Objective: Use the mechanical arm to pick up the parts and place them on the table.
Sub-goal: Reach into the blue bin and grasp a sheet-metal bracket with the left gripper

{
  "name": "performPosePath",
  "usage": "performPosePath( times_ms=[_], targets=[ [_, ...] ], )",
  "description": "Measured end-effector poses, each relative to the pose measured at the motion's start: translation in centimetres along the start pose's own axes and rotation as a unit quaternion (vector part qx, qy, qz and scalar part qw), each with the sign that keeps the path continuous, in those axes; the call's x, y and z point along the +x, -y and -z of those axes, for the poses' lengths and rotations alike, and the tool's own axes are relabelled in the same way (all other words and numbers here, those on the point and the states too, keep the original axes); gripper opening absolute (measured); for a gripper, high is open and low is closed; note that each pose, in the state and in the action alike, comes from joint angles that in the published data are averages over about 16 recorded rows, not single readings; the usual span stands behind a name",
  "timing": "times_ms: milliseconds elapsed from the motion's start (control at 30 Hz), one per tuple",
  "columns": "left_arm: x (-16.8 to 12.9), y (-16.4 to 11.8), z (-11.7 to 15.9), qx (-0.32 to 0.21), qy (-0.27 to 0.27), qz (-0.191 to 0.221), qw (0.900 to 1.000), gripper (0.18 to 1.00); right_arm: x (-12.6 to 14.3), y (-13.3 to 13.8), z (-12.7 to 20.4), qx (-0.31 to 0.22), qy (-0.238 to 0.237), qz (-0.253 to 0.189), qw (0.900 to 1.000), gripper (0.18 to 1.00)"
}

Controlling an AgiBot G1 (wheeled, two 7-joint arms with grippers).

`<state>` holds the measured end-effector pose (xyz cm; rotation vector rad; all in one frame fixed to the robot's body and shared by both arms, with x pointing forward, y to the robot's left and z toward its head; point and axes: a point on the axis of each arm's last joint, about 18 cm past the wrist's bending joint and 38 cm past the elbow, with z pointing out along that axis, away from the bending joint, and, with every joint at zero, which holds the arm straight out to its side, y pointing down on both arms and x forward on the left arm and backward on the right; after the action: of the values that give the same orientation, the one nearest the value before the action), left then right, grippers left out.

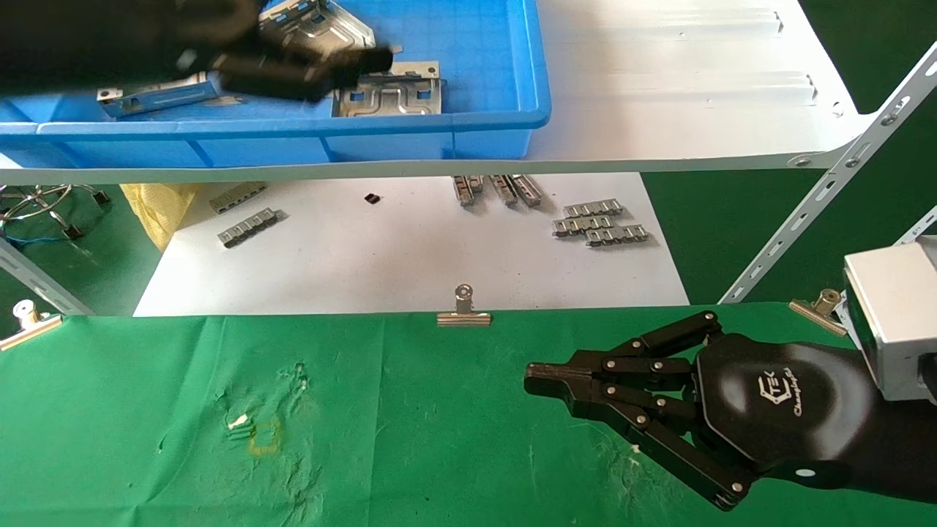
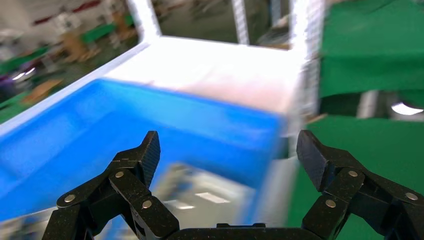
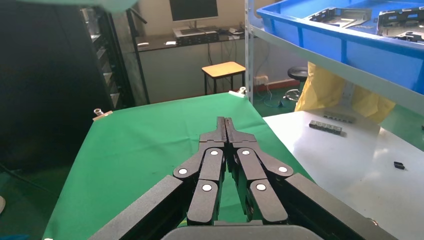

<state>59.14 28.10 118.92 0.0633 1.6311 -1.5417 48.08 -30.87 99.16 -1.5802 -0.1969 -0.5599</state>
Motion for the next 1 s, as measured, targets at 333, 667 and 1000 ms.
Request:
performPosePath(
  times_ms=[333,667,1000],
  targets=[
    [-7.3,-0.6,-4.6,-0.083,0.149,0.004,0.9854,1.001,0.0,0.0,0.0,0.0,0.0,0.0,1.0,0.192],
    [-9.4,-2.6,-4.8,-0.132,0.212,0.025,0.968,0.998,0.0,0.0,0.0,0.0,0.0,0.0,1.0,0.192],
    [-9.7,-3.6,-4.2,-0.147,0.225,0.046,0.9622,0.947,0.0,0.0,0.0,0.0,0.0,0.0,1.0,0.192]
  ],
)
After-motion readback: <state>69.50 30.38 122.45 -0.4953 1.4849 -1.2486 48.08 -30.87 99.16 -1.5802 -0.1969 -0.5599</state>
